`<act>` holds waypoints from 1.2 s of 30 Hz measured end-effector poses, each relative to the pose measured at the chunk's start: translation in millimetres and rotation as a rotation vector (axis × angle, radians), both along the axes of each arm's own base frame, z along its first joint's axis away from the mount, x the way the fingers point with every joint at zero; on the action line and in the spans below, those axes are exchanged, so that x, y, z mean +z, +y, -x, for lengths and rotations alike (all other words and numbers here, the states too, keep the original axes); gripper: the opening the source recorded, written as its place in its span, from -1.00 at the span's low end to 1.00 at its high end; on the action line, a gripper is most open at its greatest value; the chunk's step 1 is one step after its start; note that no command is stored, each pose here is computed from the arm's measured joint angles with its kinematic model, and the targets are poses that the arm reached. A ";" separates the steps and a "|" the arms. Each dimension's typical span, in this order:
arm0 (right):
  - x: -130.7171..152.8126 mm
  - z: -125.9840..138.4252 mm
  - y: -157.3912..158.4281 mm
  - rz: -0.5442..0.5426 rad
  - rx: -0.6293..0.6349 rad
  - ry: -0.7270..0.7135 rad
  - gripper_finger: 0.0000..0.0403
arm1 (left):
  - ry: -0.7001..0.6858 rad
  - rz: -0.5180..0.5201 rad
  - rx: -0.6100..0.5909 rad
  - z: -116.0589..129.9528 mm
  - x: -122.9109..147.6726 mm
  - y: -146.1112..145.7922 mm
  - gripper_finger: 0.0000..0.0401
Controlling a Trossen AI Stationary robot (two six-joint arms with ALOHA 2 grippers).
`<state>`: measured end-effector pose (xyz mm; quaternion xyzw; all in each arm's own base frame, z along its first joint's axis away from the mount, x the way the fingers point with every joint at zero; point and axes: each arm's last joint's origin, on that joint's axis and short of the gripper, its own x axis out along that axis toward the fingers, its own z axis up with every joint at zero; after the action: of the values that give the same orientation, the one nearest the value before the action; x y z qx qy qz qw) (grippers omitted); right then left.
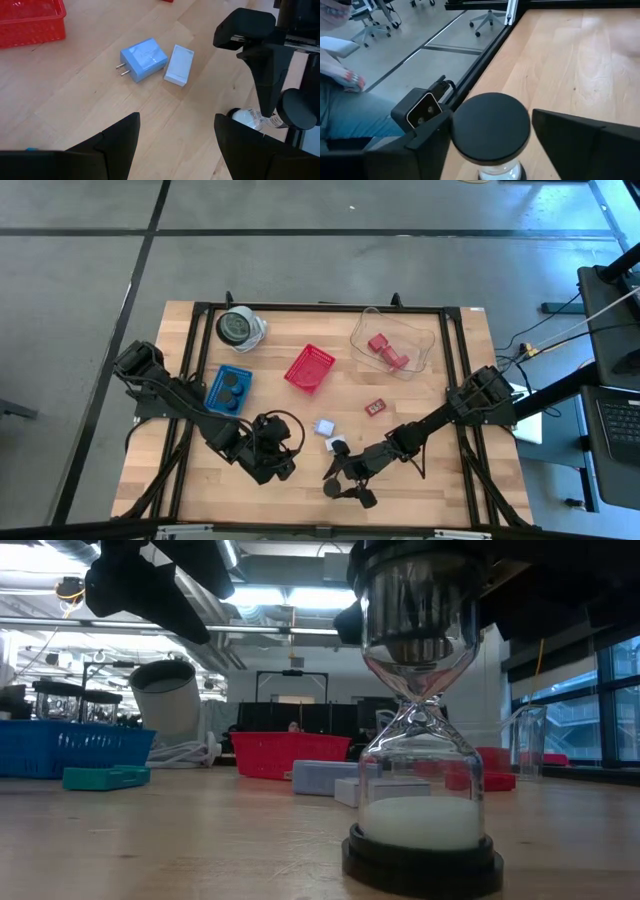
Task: Pick & Place Office items
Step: Put the white hourglass into the blue bin
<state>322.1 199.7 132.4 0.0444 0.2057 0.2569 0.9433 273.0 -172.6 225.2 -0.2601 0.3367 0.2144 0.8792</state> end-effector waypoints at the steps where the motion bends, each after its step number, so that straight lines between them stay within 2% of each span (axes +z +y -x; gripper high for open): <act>1: 0.0 0.0 0.0 -0.003 0.000 0.002 0.29 | 0.000 0.000 0.000 0.0 0.0 0.0 0.26; 7: 0.0 0.4 0.7 -0.011 0.024 0.007 0.06 | 0.000 0.000 0.000 0.0 0.0 0.0 0.26; 14: 0.9 0.1 0.8 -0.034 0.014 0.011 0.16 | -0.001 0.000 0.000 -0.1 0.2 -0.1 0.26; 19: 20.2 0.9 -0.6 -0.068 0.014 -0.046 0.13 | -0.007 -0.022 -0.001 -0.3 0.5 0.3 0.26; 23: 45.7 3.7 -9.7 -0.066 0.003 -0.080 0.06 | -0.064 -0.146 -0.110 -2.3 5.7 -7.2 0.26; 27: 73.5 13.9 -29.8 0.038 -0.086 -0.052 0.13 | -0.168 -0.350 -0.251 -0.1 16.0 -25.7 0.26; 31: 109.4 29.2 -50.1 0.126 -0.179 -0.106 0.23 | -0.252 -0.564 -0.259 4.5 26.5 -38.7 0.26; 36: 146.5 44.0 -70.9 0.135 -0.225 -0.212 0.13 | -0.299 -0.670 -0.259 0.0 36.0 -40.6 0.26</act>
<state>278.1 128.7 279.0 -0.0237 0.1154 0.1387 0.9833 273.0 -213.1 261.2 0.0578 0.1459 0.1595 0.9746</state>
